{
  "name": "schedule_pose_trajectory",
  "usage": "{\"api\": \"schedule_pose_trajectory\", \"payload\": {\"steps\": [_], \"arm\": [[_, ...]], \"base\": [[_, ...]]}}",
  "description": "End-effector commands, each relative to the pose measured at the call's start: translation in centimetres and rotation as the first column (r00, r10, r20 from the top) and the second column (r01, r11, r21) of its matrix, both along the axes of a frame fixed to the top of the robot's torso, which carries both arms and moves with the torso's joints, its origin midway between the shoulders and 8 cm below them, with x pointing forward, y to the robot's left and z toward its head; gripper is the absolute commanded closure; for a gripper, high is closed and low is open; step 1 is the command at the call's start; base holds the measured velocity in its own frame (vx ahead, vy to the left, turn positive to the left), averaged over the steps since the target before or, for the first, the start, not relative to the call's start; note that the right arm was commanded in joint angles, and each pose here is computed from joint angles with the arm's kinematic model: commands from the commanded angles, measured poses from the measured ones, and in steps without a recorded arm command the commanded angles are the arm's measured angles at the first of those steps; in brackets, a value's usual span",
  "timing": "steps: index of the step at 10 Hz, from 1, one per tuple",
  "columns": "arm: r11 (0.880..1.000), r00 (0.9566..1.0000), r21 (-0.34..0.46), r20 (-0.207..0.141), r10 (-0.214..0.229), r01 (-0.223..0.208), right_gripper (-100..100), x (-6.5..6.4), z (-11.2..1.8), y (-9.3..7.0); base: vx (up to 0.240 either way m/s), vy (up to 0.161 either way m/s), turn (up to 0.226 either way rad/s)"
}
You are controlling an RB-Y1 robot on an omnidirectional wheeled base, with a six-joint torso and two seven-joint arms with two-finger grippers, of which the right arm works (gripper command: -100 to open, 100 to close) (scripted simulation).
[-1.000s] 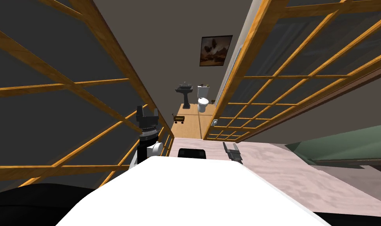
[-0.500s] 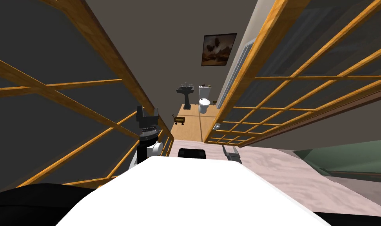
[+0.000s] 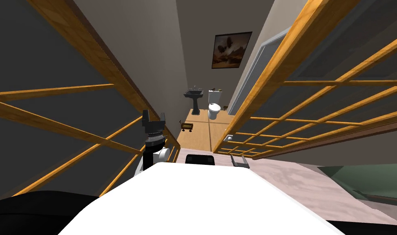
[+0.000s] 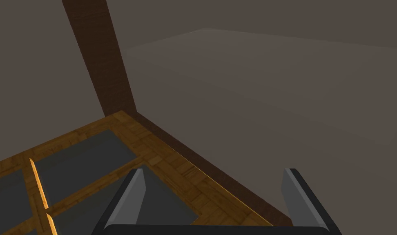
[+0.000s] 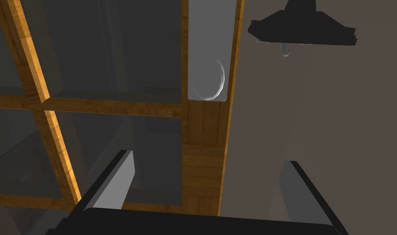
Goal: Pull the door open
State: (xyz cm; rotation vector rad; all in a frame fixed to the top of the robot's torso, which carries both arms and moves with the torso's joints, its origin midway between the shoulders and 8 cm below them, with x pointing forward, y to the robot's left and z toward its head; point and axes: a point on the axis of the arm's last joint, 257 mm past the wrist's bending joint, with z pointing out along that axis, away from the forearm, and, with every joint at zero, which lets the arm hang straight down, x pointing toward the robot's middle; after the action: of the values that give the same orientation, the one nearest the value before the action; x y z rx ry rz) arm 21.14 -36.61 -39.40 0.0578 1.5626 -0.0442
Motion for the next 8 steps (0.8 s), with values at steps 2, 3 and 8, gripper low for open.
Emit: {"api": "schedule_pose_trajectory", "payload": {"steps": [2,3,8], "arm": [[1.000,0.9999,-0.014,-0.005,-0.013,0.013,-100,0.6,0.0,-1.5],[1.000,0.9998,-0.016,-0.006,-0.021,0.021,-100,0.9,-0.1,-2.2],[0.998,0.9983,-0.008,-0.007,-0.059,0.059,-100,2.0,-0.3,-3.8]], "base": [[0.107,0.021,0.077],[0.190,0.044,0.179],[0.183,0.001,0.077]]}}
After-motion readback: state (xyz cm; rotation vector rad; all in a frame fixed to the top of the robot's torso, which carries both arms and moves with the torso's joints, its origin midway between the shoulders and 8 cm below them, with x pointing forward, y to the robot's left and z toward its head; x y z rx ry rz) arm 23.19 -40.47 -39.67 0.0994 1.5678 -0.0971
